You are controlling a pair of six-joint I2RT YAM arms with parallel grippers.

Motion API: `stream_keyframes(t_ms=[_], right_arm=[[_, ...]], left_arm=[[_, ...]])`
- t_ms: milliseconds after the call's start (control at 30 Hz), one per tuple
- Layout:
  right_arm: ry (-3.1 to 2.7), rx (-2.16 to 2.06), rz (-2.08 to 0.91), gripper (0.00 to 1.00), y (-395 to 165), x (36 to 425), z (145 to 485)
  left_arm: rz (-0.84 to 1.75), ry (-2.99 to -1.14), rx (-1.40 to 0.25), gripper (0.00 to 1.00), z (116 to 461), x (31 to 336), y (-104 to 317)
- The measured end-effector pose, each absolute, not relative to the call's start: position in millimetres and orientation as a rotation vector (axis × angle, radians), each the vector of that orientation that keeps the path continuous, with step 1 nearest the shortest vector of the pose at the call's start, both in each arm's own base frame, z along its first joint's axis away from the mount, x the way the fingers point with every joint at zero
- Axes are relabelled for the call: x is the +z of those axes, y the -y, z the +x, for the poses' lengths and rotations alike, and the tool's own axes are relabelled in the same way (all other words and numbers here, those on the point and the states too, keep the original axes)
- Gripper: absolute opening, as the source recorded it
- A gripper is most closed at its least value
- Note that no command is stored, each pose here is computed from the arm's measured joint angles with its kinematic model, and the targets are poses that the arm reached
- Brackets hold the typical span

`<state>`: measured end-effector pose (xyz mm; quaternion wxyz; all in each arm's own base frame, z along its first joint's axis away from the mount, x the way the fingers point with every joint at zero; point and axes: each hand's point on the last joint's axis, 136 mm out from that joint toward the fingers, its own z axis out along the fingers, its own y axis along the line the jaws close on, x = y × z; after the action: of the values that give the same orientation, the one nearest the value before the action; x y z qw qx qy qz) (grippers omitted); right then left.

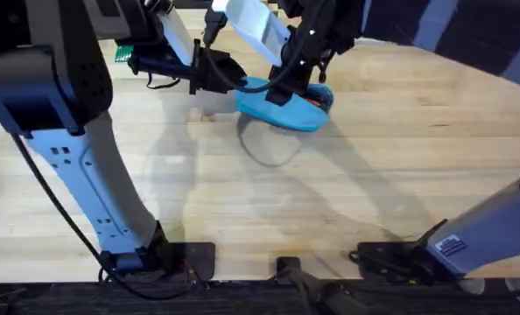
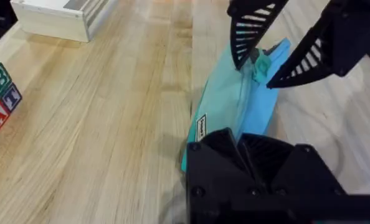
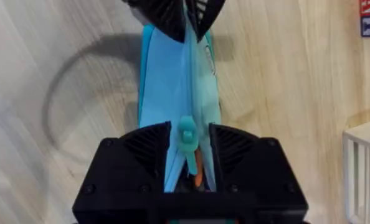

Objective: Unzip the bag, pick up the pens from the table one at a time and place them inside, then zip the bag closed.

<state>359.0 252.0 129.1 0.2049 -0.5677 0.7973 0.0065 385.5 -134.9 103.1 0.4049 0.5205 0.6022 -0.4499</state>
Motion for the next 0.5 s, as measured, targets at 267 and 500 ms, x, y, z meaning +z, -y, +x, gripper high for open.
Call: stream_keyframes(t_ms=[267,500], right_arm=[[-2.229,0.032,-1.590,0.335,-252.2,128.3,356.3],[-2.223,0.040,-1.589,0.239,-253.7,128.9,356.7]], left_arm=[[1.314,-1.520,-1.136,0.042,385.5,103.1,134.9],[1.314,-1.520,-1.136,0.041,385.4,103.1,134.9]])
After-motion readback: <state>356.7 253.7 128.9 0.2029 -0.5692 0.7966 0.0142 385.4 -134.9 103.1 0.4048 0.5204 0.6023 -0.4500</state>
